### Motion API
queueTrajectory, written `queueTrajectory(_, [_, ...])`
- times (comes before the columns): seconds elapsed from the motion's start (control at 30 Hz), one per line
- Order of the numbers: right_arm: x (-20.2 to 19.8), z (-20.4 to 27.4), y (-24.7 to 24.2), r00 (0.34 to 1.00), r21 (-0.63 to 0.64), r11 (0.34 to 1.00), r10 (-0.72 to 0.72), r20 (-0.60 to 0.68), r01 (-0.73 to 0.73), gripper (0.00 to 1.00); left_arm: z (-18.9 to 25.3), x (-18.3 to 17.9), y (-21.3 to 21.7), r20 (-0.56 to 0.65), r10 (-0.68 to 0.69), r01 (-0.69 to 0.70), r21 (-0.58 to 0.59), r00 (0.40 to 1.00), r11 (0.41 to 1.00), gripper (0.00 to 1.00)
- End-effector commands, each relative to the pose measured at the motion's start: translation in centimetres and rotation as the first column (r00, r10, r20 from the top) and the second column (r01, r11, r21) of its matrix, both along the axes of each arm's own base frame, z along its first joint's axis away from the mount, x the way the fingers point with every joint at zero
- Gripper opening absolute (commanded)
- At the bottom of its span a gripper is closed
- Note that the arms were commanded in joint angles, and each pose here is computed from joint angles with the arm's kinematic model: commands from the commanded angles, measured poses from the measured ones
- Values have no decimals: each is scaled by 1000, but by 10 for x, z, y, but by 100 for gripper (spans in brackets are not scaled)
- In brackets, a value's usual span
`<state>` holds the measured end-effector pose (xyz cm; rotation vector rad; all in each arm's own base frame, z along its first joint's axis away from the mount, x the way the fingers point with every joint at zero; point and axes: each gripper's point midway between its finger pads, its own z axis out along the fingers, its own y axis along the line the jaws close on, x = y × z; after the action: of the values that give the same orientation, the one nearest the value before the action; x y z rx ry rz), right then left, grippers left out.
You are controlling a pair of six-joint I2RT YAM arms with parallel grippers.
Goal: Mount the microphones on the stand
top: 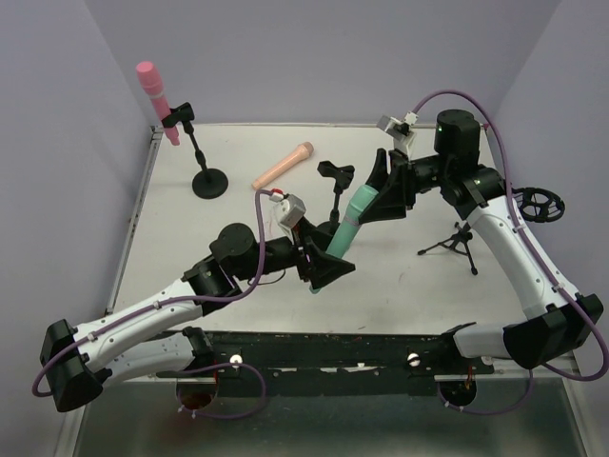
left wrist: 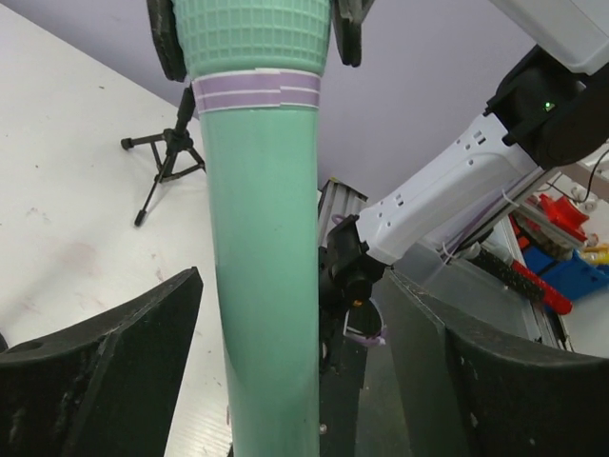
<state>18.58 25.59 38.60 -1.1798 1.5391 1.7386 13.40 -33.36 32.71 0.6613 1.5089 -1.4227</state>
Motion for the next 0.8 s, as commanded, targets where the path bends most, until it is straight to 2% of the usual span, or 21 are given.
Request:
queueTrajectory(0.0, [-17, 14, -5, 996, 35, 997, 73, 41, -74, 31, -10, -21, 2, 20, -113, 112, 30, 993, 993, 84])
queueTrajectory(0.23, [-19, 15, -6, 996, 36, 996, 76, 42, -77, 30, -31, -8, 10, 46, -33, 30, 74, 998, 997, 81])
queueTrajectory(0.37, [-18, 11, -6, 997, 34, 996, 77, 32, -78, 30, -34, -4, 15, 104, -4, -3, 67, 995, 998, 77])
queueTrajectory(0.53, [-18, 9, -5, 996, 33, 996, 82, 26, -82, 30, -26, -3, 15, 178, 0, -9, 48, 984, 999, 75])
queueTrajectory(0.77, [-19, 6, -6, 996, 34, 996, 86, 21, -86, 30, -25, -3, 12, 203, -28, 19, 49, 979, 999, 69])
